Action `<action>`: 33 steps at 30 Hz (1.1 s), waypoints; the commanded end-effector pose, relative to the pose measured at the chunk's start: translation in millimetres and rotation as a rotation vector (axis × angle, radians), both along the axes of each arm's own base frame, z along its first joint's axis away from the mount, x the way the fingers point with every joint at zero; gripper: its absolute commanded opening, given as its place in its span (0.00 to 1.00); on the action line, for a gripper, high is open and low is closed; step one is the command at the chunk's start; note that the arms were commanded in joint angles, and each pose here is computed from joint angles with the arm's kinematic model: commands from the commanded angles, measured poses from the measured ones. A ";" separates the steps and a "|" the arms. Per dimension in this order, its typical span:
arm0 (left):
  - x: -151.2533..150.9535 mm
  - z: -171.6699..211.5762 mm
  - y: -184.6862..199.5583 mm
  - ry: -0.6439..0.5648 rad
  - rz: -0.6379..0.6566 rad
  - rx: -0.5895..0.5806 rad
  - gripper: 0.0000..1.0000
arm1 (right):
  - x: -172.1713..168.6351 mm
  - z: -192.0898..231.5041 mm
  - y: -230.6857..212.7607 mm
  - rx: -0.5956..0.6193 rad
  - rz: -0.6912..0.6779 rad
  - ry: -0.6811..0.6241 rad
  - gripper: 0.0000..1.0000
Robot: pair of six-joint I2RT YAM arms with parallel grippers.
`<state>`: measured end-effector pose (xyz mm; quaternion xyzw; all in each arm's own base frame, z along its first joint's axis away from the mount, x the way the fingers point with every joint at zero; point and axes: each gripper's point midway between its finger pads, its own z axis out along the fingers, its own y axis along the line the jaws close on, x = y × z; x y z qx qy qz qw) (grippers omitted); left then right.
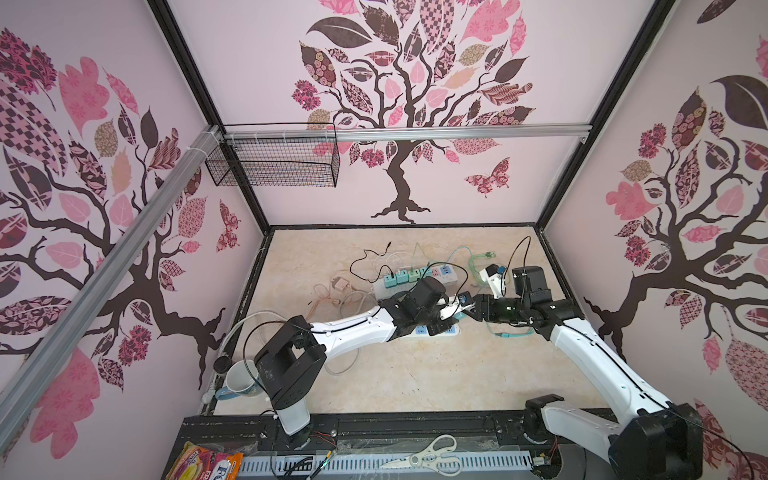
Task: Insert the plug
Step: 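Grasp the teal charger with the right gripper from the left gripper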
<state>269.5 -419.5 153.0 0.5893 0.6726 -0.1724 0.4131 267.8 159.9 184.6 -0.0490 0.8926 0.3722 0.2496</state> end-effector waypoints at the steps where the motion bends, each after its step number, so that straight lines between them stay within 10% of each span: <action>1: -7.8 15.1 -0.4 -0.055 -0.023 -0.038 0.00 | 1.3 11.2 12.5 0.072 0.038 -0.017 0.49; 24: -8.3 44.3 11.9 -0.074 0.012 -0.046 0.00 | 3.4 -40.6 -11.4 -0.131 -0.045 0.130 0.31; 33: -5.2 44.3 9.4 -0.075 0.024 0.000 0.00 | -13.0 -23.3 32.9 0.088 0.118 0.142 0.39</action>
